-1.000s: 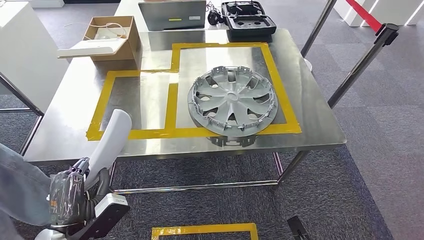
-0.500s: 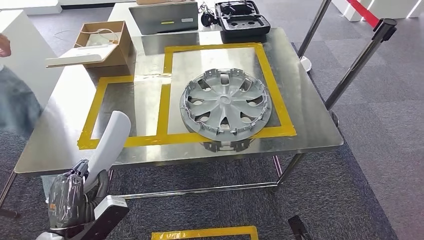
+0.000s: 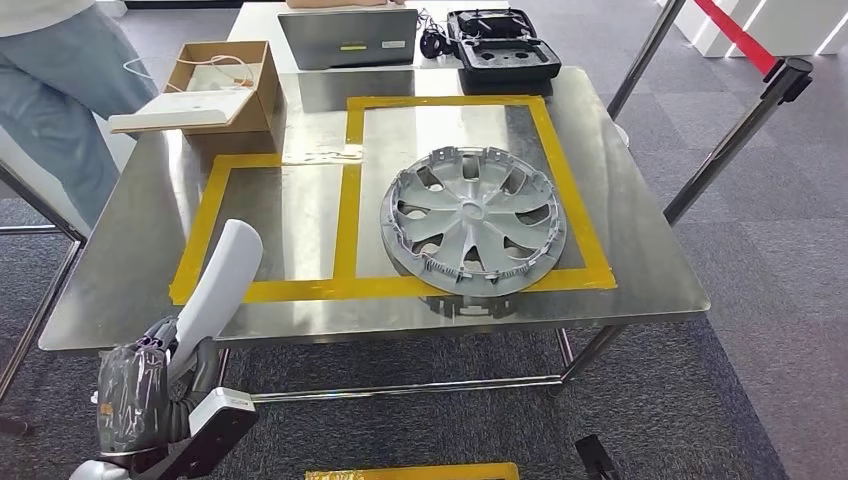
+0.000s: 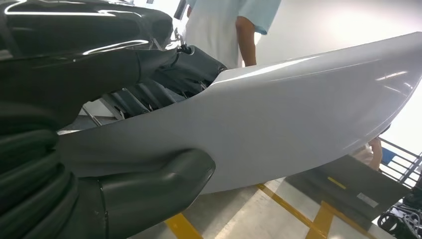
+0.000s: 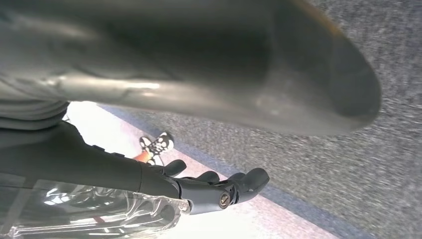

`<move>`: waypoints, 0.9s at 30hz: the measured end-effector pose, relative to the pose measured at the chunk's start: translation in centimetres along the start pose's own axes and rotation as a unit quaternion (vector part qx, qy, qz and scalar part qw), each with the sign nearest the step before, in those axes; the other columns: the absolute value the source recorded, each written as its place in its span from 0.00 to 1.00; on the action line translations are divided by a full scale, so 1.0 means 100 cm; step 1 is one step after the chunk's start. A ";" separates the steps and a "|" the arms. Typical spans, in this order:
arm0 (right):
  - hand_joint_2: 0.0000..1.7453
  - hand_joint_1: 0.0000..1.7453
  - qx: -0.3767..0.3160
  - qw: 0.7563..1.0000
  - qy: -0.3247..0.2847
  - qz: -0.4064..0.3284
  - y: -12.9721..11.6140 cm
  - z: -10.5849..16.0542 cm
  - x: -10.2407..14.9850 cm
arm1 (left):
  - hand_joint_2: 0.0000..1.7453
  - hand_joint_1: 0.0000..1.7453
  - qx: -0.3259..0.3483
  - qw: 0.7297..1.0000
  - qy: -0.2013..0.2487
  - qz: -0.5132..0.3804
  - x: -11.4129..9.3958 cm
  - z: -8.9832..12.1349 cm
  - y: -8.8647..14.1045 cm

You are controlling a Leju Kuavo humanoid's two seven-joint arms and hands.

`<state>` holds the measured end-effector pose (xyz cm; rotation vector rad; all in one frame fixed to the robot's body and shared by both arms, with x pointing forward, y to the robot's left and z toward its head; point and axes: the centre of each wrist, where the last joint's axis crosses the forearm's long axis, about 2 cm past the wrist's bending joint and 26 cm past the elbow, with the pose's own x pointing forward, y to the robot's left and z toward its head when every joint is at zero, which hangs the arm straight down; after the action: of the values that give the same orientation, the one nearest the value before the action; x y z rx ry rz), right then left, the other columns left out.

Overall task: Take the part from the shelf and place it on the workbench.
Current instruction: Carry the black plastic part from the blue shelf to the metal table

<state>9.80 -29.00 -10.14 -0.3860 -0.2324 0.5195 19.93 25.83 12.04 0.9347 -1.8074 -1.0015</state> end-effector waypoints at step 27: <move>0.00 0.00 0.000 1.000 -0.001 0.005 0.000 0.000 0.001 | 1.00 1.00 -0.001 1.000 0.002 0.007 0.000 0.000 -0.001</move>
<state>9.88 -28.92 -10.12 -0.3870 -0.2319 0.5306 19.94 25.83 11.97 0.9203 -1.8070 -0.9931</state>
